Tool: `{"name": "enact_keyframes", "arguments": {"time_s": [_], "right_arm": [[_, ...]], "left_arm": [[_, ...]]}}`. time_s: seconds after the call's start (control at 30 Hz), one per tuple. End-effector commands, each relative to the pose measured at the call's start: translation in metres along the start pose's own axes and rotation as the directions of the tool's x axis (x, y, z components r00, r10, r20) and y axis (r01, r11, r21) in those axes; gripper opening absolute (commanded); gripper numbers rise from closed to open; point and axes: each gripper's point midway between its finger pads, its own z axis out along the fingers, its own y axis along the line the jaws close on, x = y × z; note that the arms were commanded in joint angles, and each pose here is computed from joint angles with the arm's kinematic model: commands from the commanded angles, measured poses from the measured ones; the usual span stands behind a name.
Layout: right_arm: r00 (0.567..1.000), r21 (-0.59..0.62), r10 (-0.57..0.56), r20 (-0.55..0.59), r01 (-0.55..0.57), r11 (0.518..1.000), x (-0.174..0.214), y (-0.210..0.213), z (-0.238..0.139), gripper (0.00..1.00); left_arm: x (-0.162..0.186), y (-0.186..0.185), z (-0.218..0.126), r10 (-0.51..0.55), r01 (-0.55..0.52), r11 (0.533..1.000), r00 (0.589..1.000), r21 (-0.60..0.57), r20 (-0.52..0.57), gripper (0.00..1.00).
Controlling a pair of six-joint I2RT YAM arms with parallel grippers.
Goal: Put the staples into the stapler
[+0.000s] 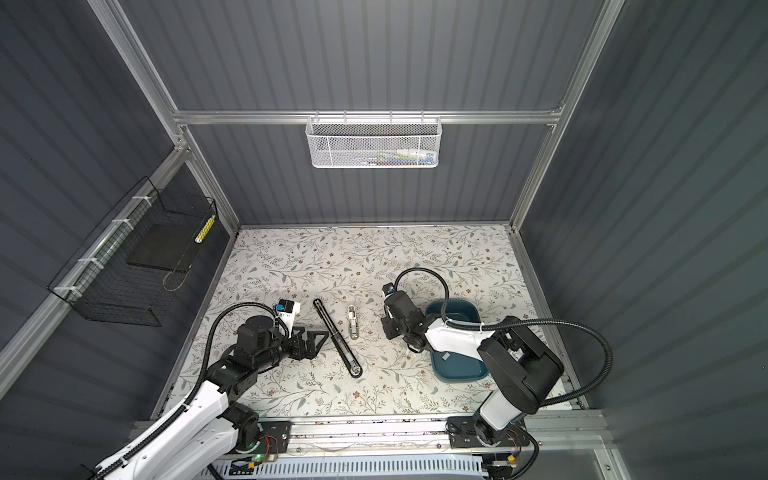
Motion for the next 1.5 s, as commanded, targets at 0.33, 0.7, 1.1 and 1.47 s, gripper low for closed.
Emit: {"name": "enact_keyframes", "arguments": {"time_s": [0.33, 0.7, 1.1, 1.47], "right_arm": [[1.0, 0.015, 0.003, -0.022, -0.003, 1.0, 0.011, -0.002, 0.007, 0.07], [0.999, 0.016, 0.01, -0.034, -0.01, 1.0, 0.015, -0.002, 0.008, 0.07], [0.996, 0.031, 0.042, -0.075, -0.04, 0.999, 0.037, -0.003, -0.002, 0.07], [0.993, 0.05, 0.047, -0.106, -0.042, 0.998, 0.047, -0.003, 0.002, 0.33]], "left_arm": [[0.0, -0.002, 0.001, 0.018, -0.018, 1.0, 1.0, 0.017, 0.004, 0.99], [0.0, -0.003, 0.001, 0.018, -0.018, 1.0, 1.0, 0.02, 0.004, 1.0], [0.0, -0.003, 0.001, 0.018, -0.019, 1.0, 1.0, 0.02, 0.004, 0.99], [-0.001, -0.004, 0.0, 0.018, -0.019, 1.0, 1.0, 0.024, 0.007, 0.99]]}}
